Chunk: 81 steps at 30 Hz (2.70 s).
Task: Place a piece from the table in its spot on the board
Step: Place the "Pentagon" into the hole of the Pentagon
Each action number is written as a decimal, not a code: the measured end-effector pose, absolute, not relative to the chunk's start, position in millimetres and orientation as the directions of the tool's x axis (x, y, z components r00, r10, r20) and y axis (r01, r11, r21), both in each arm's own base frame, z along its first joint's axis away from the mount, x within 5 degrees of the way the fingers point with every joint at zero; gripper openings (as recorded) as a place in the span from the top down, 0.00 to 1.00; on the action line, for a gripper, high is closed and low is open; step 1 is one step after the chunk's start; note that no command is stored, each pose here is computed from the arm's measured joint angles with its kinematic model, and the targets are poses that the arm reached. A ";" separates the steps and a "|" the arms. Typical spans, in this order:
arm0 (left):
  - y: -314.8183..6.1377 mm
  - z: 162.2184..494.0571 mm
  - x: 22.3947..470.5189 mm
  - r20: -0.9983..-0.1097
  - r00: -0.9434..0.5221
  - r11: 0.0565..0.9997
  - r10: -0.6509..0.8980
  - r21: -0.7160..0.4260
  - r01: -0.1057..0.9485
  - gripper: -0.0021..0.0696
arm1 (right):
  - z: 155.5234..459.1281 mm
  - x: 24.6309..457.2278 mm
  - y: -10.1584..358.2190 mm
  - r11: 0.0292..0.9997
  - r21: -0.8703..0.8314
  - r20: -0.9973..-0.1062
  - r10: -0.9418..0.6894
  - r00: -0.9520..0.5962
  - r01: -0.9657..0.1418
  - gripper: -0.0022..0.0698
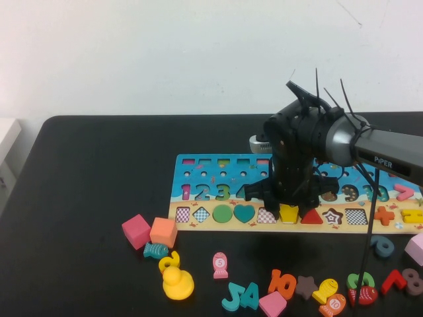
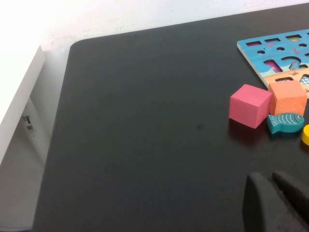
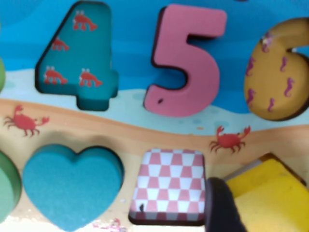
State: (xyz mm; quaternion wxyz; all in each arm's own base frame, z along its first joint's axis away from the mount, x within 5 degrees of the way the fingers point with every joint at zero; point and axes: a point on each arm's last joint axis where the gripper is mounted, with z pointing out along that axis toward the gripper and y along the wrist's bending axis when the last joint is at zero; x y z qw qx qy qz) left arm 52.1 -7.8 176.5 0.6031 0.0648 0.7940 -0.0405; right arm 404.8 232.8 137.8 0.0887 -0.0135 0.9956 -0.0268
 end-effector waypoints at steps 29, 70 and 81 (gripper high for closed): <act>-7.8 176.5 52.1 -0.963 -0.264 0.988 0.054 0.014 0.152 0.97 | 145.9 405.2 230.7 0.995 -0.083 -0.156 0.034 -0.987 0.047 0.45; -7.8 176.5 52.1 -0.963 -0.264 0.988 0.052 0.012 0.151 0.97 | 139.7 410.8 233.4 0.989 -0.125 -0.096 -0.098 -0.991 -0.085 0.45; -7.8 176.5 52.1 -0.963 -0.264 0.988 0.052 0.012 0.151 0.97 | 139.7 408.4 231.9 0.988 -0.137 -0.071 -0.082 -0.994 -0.072 0.45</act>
